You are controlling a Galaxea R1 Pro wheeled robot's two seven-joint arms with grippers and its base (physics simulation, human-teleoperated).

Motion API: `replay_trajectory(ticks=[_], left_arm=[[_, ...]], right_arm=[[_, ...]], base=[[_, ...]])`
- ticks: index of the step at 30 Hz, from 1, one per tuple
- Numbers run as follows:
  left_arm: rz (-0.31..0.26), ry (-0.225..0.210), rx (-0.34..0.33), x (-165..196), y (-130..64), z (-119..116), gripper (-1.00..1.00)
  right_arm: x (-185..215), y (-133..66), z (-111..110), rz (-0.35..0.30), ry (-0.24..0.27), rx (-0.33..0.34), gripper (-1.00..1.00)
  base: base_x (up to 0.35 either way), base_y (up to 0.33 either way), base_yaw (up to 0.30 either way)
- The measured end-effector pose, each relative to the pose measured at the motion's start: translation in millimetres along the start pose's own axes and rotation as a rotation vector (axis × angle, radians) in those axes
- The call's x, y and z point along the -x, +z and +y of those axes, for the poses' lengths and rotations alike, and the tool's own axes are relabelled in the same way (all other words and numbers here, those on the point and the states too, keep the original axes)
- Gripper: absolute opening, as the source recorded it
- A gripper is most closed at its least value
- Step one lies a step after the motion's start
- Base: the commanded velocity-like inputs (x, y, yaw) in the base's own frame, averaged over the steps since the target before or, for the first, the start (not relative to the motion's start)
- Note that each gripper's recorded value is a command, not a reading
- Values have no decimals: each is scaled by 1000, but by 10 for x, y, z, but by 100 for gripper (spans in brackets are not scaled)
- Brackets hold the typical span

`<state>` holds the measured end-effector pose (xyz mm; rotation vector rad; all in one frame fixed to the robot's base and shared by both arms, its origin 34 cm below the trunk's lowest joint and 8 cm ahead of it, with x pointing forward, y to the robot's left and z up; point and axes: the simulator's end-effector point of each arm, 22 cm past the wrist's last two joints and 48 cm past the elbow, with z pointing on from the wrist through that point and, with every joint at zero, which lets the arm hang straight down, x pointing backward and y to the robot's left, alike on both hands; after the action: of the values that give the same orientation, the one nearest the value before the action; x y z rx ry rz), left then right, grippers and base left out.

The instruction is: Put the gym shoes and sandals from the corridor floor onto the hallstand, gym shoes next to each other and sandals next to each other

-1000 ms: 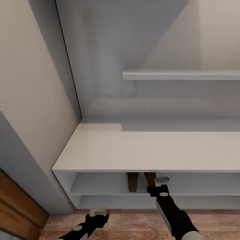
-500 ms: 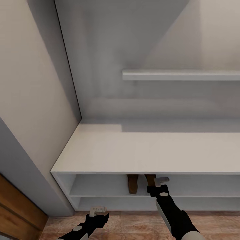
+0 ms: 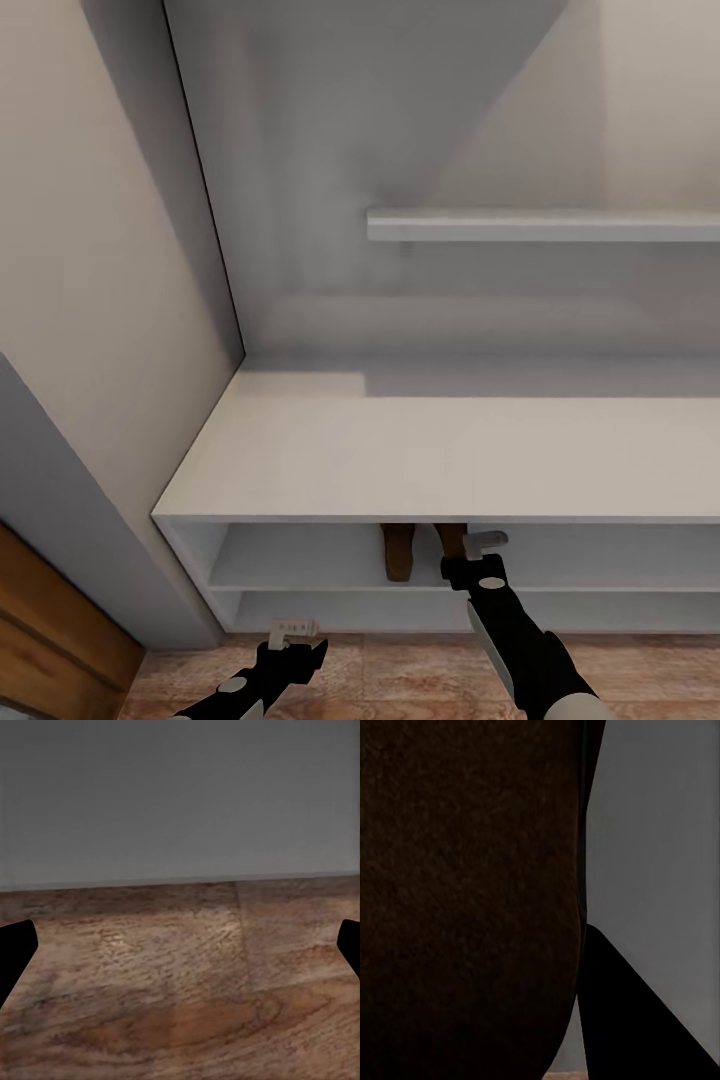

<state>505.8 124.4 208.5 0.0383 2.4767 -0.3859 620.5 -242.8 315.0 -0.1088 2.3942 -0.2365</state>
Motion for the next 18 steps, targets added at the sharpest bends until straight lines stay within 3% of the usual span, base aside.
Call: replay_trajectory(ticks=[3,4,18], left_arm=[[0,0,0,0,0,0,100],[0,0,0,0,0,0,100],[0,0,0,-1,0,0,100]], right_arm=[[0,0,0,0,0,0,-100],[0,0,0,0,0,0,100],[-3,0,18,0,7,7,100]], base=[[0,0,0],[0,0,0],[0,0,0]])
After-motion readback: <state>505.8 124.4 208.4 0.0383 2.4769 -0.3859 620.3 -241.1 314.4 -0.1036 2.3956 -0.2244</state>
